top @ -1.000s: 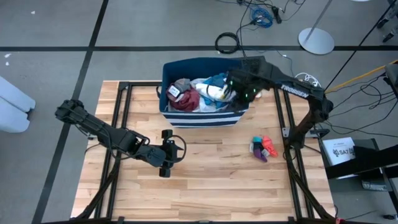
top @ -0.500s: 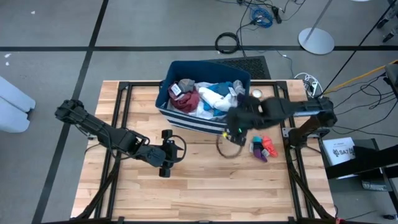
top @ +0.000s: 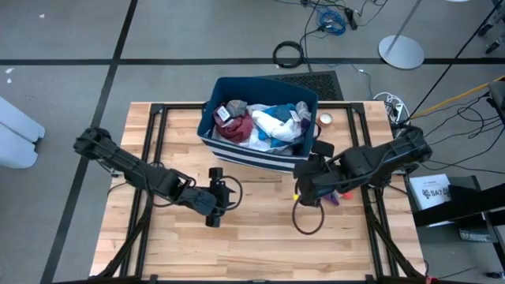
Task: Sort clothes
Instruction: Adjust the blue bin, then put the multicolored sock into the blue bin
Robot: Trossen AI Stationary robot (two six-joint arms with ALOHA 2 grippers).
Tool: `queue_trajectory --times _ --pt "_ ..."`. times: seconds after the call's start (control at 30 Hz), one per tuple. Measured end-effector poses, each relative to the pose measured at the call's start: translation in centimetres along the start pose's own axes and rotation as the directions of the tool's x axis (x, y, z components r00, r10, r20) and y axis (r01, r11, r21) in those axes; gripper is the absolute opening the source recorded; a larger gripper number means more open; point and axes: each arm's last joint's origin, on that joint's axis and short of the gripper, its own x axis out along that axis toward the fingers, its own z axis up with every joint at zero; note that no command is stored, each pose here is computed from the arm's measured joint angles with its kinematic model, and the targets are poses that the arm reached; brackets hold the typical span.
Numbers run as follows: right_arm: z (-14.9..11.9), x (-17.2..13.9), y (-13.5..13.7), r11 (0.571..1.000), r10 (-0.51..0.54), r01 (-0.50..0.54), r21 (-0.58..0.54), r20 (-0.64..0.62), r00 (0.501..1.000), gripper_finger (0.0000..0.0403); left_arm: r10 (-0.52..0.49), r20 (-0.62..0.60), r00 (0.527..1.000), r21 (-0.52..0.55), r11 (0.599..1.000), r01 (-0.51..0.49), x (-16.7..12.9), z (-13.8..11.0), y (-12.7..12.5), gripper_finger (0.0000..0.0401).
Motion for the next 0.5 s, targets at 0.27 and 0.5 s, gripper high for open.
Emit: queue_trajectory --times 0.27,0.5 --pt "-0.5 5.7 -2.4 0.981 -0.193 0.190 -0.033 -0.129 0.973 0.0185 0.004 -0.024 1.000 0.044 0.999 -0.003 0.8 -0.2 -0.3 0.0164" --pt "0.1 9.2 -6.6 0.925 -0.361 0.375 0.055 -0.172 0.916 0.0185 0.011 -0.026 1.000 0.033 0.999 -0.010 0.9 -0.2 0.0 0.0164"
